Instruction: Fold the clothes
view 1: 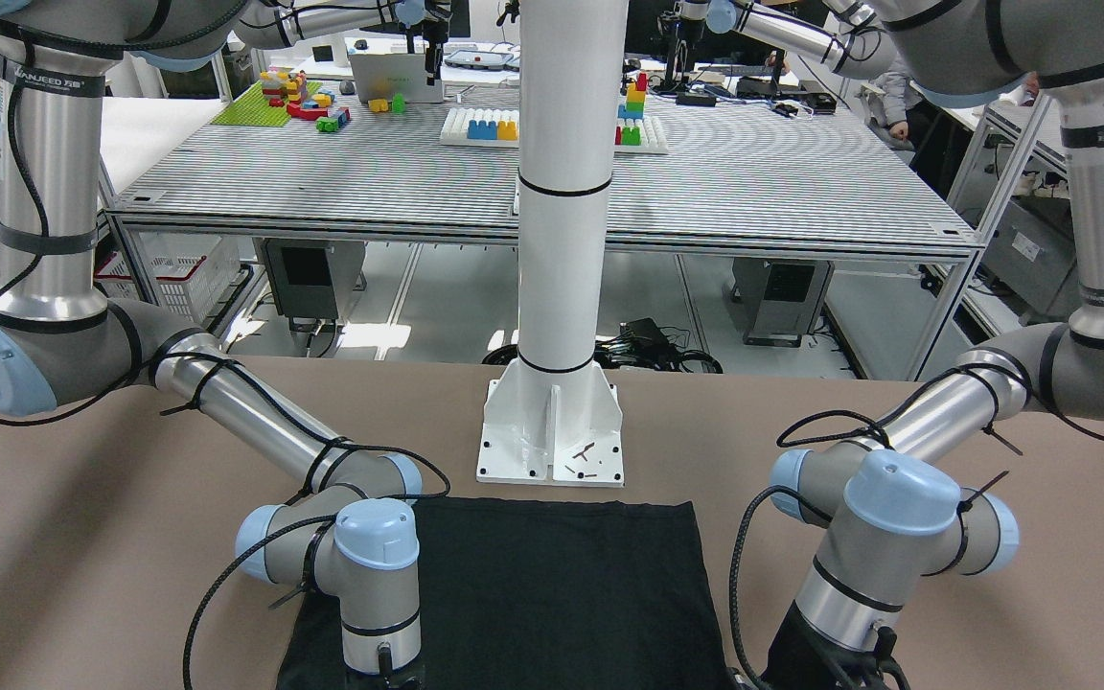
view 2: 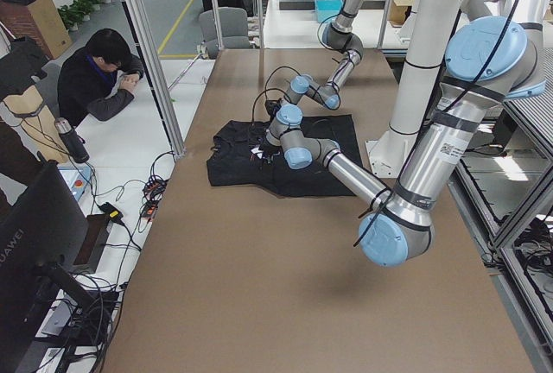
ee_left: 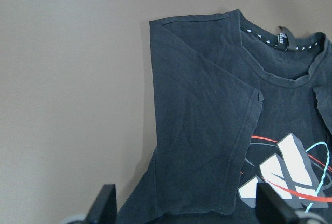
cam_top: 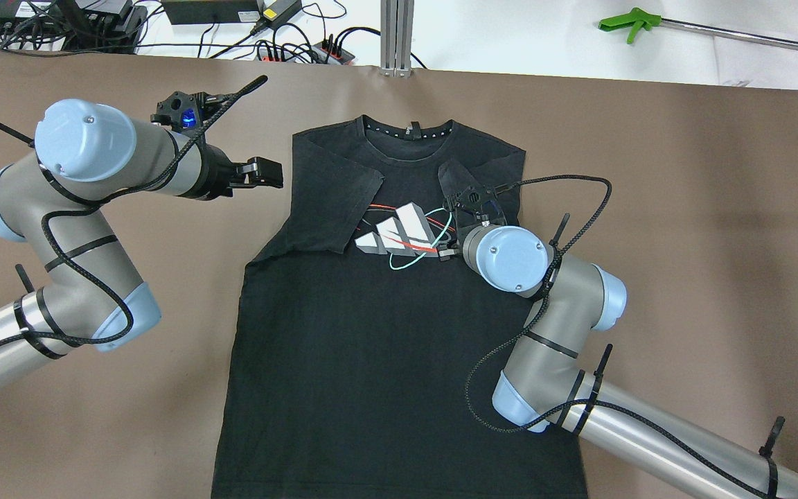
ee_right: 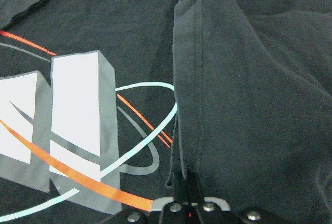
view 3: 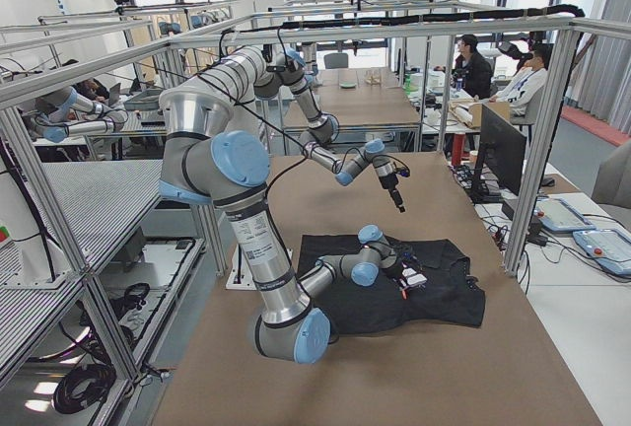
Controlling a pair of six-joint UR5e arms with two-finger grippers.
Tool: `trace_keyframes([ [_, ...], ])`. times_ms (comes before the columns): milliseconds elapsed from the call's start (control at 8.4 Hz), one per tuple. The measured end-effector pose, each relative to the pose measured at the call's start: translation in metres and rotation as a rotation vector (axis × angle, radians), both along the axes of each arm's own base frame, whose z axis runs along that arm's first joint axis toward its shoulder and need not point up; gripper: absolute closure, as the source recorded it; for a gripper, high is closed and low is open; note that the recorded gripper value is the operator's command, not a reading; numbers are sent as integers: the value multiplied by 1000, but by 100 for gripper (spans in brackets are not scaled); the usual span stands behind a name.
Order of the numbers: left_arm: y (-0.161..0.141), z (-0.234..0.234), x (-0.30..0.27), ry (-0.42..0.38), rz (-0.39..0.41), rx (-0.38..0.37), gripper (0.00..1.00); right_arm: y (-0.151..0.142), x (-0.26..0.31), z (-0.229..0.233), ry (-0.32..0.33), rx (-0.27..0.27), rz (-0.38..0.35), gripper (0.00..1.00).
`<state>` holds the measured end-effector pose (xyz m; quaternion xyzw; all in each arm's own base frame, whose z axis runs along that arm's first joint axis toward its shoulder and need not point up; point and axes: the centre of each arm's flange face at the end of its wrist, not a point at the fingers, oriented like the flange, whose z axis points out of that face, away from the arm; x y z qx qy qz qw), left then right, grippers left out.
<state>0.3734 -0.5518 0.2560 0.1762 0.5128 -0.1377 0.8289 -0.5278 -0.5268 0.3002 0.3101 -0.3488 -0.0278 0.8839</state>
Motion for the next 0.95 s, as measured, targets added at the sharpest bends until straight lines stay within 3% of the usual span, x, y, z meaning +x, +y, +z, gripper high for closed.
trace_keyframes([
  [953, -1, 0, -1, -1, -4, -1, 6, 7, 21, -8, -4, 46, -51, 100],
])
